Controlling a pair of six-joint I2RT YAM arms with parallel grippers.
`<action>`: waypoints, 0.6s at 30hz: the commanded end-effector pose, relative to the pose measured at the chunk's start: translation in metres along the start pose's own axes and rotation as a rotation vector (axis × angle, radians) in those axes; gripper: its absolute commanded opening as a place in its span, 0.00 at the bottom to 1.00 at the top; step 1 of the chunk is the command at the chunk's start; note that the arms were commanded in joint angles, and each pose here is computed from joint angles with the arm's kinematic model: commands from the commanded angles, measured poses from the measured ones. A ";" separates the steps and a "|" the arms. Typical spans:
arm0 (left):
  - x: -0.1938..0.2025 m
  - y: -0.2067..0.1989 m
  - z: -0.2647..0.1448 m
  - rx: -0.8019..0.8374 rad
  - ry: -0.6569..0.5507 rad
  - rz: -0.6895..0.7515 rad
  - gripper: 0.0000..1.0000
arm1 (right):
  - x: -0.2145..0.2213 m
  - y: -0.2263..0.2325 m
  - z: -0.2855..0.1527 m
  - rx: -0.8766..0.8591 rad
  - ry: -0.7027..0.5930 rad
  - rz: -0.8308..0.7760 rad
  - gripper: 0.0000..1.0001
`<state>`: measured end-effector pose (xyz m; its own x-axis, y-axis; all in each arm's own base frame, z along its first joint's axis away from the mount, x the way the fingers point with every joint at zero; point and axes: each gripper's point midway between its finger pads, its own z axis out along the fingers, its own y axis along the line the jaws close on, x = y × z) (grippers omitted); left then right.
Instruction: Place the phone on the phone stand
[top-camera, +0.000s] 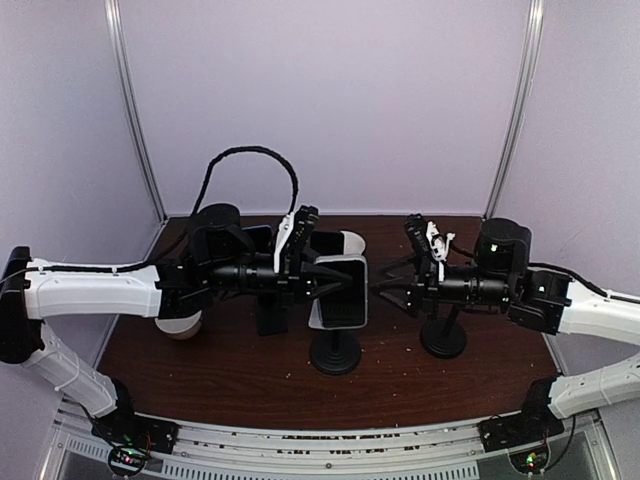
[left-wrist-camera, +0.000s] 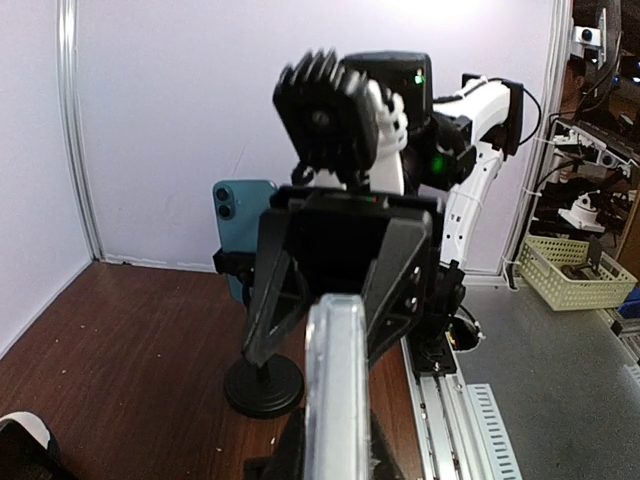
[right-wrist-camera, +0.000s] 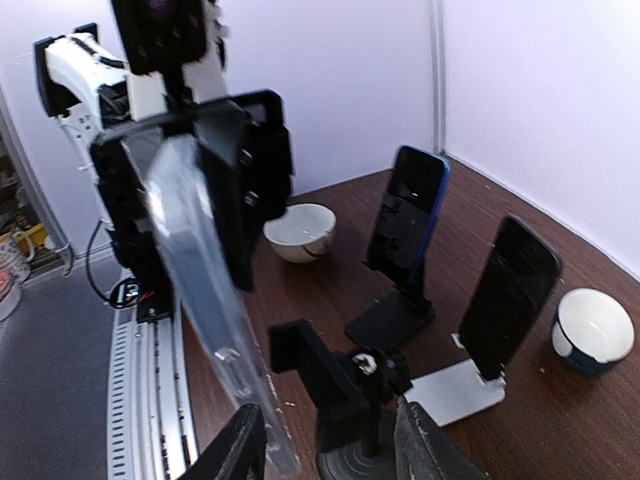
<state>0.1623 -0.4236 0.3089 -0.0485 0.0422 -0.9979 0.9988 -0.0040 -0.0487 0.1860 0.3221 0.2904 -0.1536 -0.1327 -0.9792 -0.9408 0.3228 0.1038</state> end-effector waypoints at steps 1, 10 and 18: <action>-0.069 -0.005 0.004 0.060 -0.216 0.085 0.00 | 0.013 -0.029 -0.011 0.209 -0.048 0.095 0.46; -0.053 0.020 0.000 0.048 -0.251 0.036 0.00 | 0.051 -0.017 -0.007 0.246 0.013 0.054 0.46; -0.048 0.027 -0.011 -0.018 -0.215 0.102 0.00 | 0.066 -0.018 0.006 0.311 0.041 0.026 0.51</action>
<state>0.1861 -0.4308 0.3154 -0.0954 -0.0489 -0.9942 0.9944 -0.0511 -0.0929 0.1917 0.3078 0.2271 -0.2127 -0.1610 -0.9638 -0.8145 0.5741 0.0839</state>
